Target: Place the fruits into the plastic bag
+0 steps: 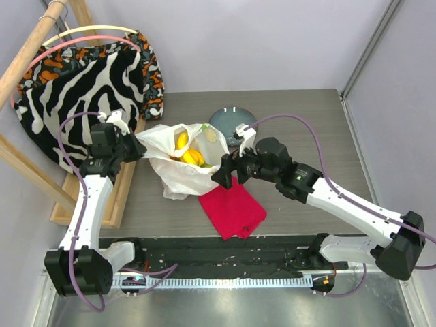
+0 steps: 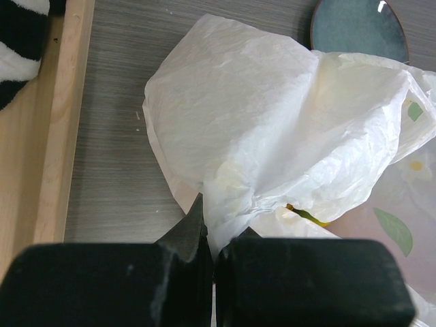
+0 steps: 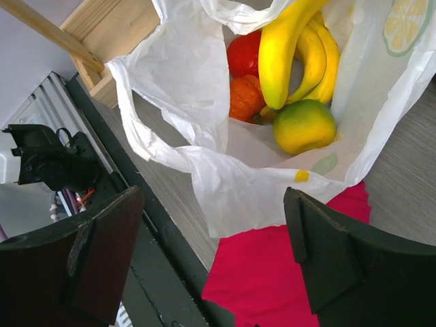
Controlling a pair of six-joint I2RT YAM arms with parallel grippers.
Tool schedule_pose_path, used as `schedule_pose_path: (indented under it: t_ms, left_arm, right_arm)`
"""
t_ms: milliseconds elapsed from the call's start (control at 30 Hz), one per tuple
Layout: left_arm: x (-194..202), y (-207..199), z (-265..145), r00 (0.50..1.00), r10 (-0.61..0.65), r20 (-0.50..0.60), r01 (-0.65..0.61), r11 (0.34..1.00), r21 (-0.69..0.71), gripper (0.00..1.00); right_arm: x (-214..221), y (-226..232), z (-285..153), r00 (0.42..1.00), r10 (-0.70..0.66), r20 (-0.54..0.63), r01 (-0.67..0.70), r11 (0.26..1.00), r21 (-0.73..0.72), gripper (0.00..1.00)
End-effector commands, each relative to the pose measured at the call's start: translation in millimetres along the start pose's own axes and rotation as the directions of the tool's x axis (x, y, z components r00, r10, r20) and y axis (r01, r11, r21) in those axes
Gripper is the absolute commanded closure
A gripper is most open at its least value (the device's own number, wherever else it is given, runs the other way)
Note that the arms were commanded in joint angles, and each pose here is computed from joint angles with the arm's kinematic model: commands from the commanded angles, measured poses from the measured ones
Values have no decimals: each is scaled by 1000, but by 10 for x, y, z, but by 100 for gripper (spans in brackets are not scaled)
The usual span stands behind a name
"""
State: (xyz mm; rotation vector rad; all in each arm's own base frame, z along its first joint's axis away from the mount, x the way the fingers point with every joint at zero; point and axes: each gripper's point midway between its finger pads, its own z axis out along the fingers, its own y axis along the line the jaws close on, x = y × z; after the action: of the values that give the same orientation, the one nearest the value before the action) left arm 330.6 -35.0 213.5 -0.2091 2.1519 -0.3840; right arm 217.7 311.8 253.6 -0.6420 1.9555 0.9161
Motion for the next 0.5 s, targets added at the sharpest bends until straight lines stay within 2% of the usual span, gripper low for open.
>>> schedule_pose_path:
  t_ms: [0, 33, 67, 100, 133, 267, 300, 333, 367, 400, 467]
  left_arm:
    - [-117, -82, -31, 999, 7, 53, -9, 999, 34, 100]
    - [-115, -77, -27, 999, 7, 52, -8, 999, 32, 100]
    - [-117, -73, -28, 999, 7, 54, -9, 1000, 29, 100]
    - [-109, -77, -21, 999, 7, 52, -9, 999, 31, 100]
    - [-120, -81, -20, 998, 5, 56, -7, 999, 33, 100]
    - [-132, -135, 24, 998, -23, 59, 19, 998, 66, 100]
    - [-178, -167, 18, 997, -30, 69, 25, 997, 78, 100]
    - [-234, -190, 33, 996, -47, 79, 40, 996, 85, 100]
    - [-288, -210, 18, 995, -55, 89, 48, 995, 88, 100]
    - [-426, -269, -43, 992, -55, 117, 43, 994, 99, 100]
    - [-586, -324, -136, 985, -62, 160, 45, 993, 105, 100]
  right_arm:
    - [-136, -23, 214, 999, 0, 47, 0, 1000, 7, 18]
    - [-133, -61, 255, 999, -2, 43, 1, 1000, 24, 23]
    - [-160, -125, 297, 999, -6, 49, 3, 999, 54, 34]
    - [-223, -148, 335, 998, -18, 54, 15, 998, 64, 40]
    - [-205, -198, 418, 999, -22, 39, 19, 997, 78, 56]
    - [-568, -344, 593, 994, -76, 82, 65, 990, 124, 91]
    - [-906, -333, 560, 985, -95, 145, 76, 989, 129, 97]
    - [-1054, -349, 575, 978, -130, 163, 108, 985, 137, 99]
    - [-1173, -381, 638, 975, -143, 172, 119, 983, 143, 99]
    - [-1580, -313, 548, 955, -169, 242, 139, 981, 138, 99]
    - [-1890, -296, 558, 933, -224, 282, 188, 971, 150, 99]
